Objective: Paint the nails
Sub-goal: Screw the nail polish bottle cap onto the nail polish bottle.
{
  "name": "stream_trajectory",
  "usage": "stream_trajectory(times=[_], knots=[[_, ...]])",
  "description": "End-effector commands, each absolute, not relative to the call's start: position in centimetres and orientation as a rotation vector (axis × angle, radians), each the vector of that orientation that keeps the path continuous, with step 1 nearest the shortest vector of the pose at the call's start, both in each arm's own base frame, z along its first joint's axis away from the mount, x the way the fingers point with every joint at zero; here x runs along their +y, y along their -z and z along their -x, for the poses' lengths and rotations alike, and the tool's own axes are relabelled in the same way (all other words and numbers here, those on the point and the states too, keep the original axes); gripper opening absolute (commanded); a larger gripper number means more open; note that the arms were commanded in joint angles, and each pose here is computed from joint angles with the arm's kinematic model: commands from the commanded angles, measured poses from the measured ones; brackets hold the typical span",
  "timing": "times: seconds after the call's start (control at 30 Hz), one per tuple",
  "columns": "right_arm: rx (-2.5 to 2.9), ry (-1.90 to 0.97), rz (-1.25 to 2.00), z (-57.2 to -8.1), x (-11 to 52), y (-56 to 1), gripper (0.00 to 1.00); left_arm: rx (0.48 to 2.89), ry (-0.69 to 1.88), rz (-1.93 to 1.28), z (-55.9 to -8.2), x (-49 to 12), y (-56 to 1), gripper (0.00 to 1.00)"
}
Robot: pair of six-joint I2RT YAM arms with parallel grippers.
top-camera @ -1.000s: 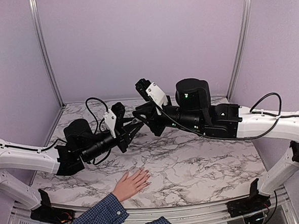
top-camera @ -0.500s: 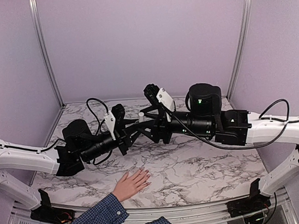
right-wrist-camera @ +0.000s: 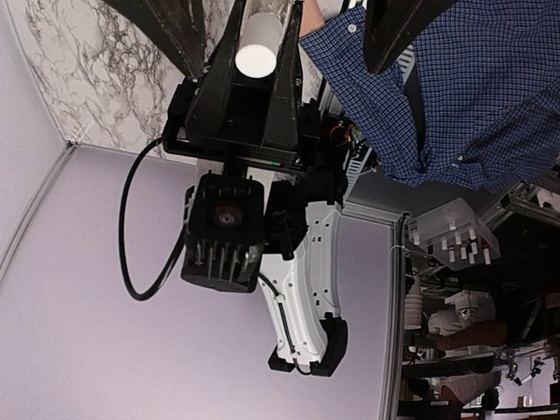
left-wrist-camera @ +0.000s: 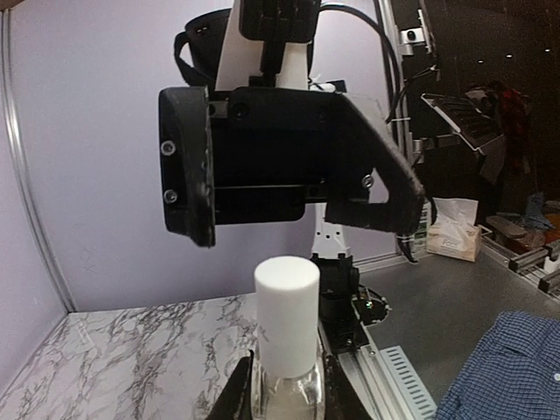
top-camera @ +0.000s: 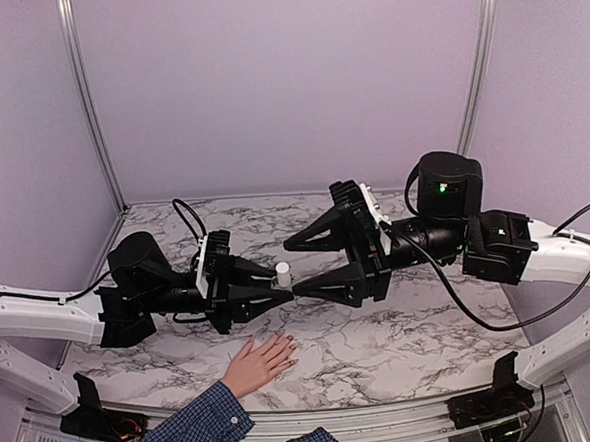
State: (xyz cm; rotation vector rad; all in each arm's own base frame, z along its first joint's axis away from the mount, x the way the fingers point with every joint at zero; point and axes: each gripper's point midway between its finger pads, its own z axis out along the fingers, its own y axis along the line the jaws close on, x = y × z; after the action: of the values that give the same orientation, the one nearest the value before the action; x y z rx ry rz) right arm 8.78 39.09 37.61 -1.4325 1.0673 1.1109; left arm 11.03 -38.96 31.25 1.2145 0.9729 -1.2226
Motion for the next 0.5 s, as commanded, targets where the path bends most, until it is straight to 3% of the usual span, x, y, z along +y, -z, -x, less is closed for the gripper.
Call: stream_trajectory(times=[0.0,0.3,0.47], knots=[[0.950,-1.189,1.555,-6.3,38.6,-38.4,0.59,0.839,1.406,-1.343,-7.4,-38.7,-33.2,0.00],[0.962,-1.230,1.633,-5.6,39.8,-37.2,0.54,0.852,1.507,-1.395,-6.5,-38.9,-32.9,0.00],[0.985,-1.260,1.648,-5.5,40.5,-36.8,0.43,0.860,1.518,-1.406,-6.4,-39.1,-32.6,0.00]])
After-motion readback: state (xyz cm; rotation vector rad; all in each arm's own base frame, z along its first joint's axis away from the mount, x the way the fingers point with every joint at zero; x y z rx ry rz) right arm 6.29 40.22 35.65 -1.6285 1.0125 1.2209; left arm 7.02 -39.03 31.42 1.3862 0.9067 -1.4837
